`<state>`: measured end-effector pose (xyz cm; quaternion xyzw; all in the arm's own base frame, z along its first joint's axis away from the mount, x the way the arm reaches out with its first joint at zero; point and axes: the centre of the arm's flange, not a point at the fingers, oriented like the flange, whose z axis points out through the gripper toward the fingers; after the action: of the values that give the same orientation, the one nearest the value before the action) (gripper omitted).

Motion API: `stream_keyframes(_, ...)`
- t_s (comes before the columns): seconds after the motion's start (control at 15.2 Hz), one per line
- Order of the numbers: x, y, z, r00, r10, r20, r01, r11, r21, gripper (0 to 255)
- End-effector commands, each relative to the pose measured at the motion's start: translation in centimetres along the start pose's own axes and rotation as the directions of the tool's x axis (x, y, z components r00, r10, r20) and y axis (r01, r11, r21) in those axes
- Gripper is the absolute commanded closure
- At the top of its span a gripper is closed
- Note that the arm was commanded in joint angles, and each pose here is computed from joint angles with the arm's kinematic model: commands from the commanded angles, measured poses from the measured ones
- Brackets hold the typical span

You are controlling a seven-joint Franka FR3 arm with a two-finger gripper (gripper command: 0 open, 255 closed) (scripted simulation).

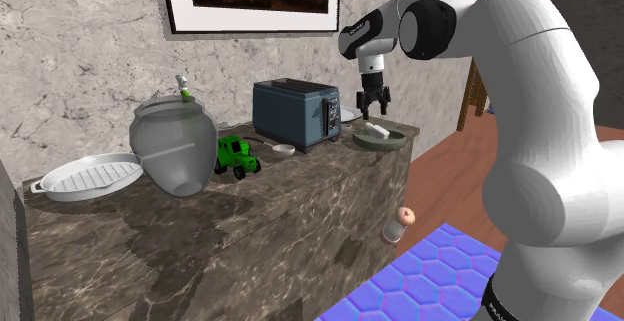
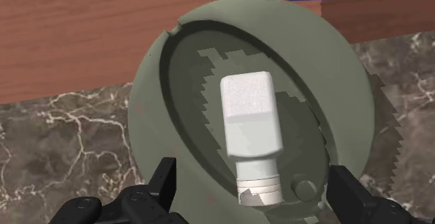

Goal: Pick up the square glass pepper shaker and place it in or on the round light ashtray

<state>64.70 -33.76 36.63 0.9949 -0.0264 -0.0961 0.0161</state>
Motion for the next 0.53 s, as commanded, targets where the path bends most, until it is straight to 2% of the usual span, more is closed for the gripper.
stream_keyframes(0.0, 0.0, -0.2, -2.1, 1.000, 0.000, 0.000, 0.000, 1.000, 0.000, 0)
stream_keyframes(0.13, 0.0, -0.2, -4.4, 1.000, 0.000, 0.000, 0.000, 1.000, 0.000, 0)
stream_keyframes(0.46, 0.0, -0.2, -4.4, 1.000, 0.000, 0.000, 0.000, 1.000, 0.000, 0)
